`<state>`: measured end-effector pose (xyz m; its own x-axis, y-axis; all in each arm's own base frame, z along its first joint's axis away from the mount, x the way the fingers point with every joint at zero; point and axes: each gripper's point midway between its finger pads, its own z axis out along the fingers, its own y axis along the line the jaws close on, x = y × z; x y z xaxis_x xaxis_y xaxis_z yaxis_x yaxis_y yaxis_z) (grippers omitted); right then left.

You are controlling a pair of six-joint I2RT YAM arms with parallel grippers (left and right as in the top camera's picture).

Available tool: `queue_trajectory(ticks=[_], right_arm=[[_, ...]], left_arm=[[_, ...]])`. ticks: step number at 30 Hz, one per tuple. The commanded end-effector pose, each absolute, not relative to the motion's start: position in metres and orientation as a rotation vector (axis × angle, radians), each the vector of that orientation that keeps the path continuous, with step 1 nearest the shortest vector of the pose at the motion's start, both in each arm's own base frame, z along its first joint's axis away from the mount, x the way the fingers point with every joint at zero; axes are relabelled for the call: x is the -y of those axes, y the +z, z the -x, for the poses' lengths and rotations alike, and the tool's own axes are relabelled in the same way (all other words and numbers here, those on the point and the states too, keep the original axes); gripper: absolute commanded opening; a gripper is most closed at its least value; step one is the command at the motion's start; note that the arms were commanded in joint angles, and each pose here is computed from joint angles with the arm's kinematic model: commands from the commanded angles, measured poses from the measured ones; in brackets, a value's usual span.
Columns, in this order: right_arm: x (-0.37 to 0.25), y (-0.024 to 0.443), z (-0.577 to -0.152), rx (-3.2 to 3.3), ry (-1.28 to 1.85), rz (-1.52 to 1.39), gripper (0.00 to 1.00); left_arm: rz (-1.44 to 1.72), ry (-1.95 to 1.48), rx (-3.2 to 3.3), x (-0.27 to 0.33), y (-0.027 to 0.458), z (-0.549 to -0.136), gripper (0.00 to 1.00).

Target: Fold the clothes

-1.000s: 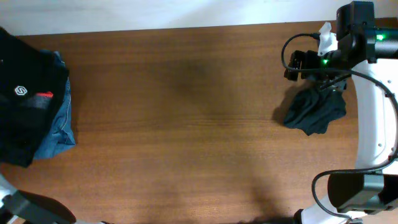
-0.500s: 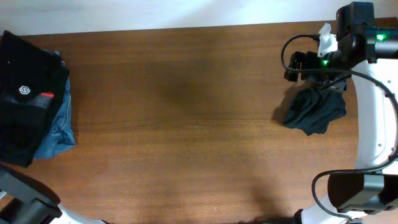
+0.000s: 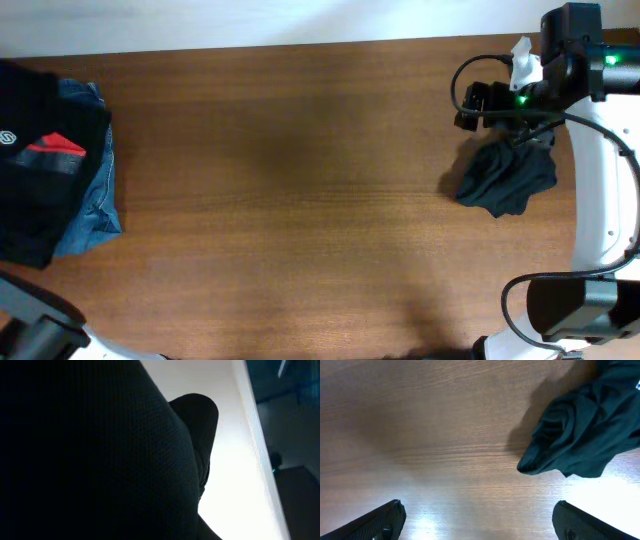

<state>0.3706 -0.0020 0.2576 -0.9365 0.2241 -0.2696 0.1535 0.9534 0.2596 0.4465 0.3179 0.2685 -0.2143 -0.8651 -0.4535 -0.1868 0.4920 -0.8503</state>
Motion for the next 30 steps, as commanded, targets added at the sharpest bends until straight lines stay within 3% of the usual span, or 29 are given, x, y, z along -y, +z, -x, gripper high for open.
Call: queue_trajectory(ticks=[1, 8, 18, 20, 23, 24, 29, 30], right_arm=[[0.001, 0.255, -0.371, -2.811, 0.370, -0.273, 0.99], [0.001, 0.255, -0.371, -2.811, 0.369, -0.273, 0.99], [0.001, 0.255, -0.371, -2.812, 0.369, -0.273, 0.99], [0.001, 0.255, -0.371, -2.811, 0.369, -0.273, 0.99], [0.001, 0.255, -0.371, -2.811, 0.368, -0.272, 0.99], [0.001, 0.255, -0.371, -2.811, 0.368, -0.272, 0.99], [0.002, 0.255, -0.371, -2.813, 0.364, -0.273, 0.99], [0.002, 0.255, -0.371, -2.813, 0.364, -0.273, 0.99]], left_arm=[[0.994, -0.926, -1.679, -0.315, 0.253, -0.448, 0.01], [1.238, -1.064, -1.662, -0.303, 0.204, -0.437, 0.00], [1.444, -1.066, -1.689, -0.303, 0.174, -0.415, 0.02], [1.509, -1.044, -1.692, -0.307, 0.165, -0.405, 0.07], [1.595, -1.019, -1.690, -0.311, 0.154, -0.393, 0.30], [1.629, -1.013, -1.687, -0.313, 0.151, -0.388, 0.54], [1.669, -1.016, -1.684, -0.315, 0.146, -0.378, 0.85], [1.671, -1.016, -1.687, -0.314, 0.146, -0.378, 0.87]])
